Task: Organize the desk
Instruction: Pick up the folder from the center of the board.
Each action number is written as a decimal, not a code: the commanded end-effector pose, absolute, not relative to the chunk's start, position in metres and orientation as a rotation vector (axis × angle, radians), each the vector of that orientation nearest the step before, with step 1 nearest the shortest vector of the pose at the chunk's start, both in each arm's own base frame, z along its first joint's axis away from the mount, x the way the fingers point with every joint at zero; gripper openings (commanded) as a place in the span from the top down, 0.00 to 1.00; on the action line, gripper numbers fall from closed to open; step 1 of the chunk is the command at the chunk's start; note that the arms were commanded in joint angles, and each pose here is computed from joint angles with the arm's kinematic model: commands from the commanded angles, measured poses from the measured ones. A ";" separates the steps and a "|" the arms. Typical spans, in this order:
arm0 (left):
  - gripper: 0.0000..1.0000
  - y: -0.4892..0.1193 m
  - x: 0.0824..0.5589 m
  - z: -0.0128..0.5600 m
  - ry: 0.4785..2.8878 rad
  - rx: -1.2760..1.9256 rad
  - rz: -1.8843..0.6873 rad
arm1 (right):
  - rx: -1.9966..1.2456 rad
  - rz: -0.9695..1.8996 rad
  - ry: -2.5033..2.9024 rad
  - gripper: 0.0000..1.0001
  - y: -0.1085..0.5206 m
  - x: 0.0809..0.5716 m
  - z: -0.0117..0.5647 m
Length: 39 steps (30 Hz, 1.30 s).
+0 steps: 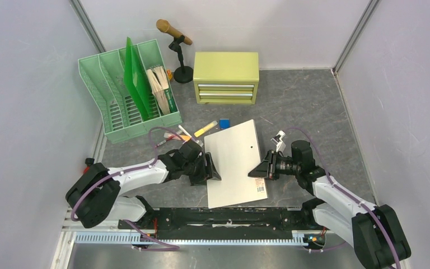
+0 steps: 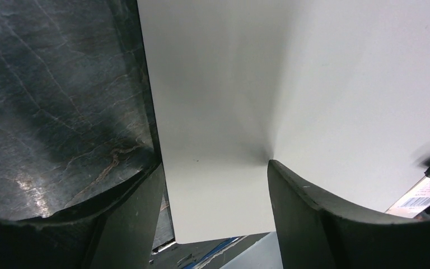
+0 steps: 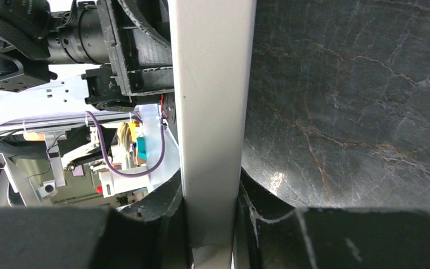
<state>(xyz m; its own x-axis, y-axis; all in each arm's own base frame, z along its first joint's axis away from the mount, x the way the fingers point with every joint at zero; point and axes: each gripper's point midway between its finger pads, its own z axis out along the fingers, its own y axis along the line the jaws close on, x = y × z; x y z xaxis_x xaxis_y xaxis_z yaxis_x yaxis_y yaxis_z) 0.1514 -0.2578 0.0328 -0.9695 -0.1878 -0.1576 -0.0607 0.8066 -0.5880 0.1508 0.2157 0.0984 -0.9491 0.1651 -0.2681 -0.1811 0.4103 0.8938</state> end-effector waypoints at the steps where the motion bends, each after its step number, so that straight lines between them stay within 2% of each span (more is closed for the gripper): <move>1: 0.25 -0.260 0.148 0.039 2.751 -0.154 -0.943 | -0.126 1.549 2.305 0.84 0.220 0.154 0.112; 11: 0.18 -0.254 0.165 0.075 2.561 -0.137 -0.967 | -0.178 1.531 2.287 0.94 0.222 0.163 0.128; 18: 0.01 -0.240 0.179 0.099 2.447 -0.063 -0.879 | -0.260 1.486 2.272 0.99 0.223 0.171 0.147; 27: 0.00 -0.216 0.202 0.115 2.495 -0.037 -0.667 | -0.297 1.508 2.220 1.00 0.228 0.178 0.172; 39: 0.00 -0.191 0.239 0.132 2.463 -0.291 -0.975 | -0.340 1.522 2.190 1.00 0.230 0.178 0.191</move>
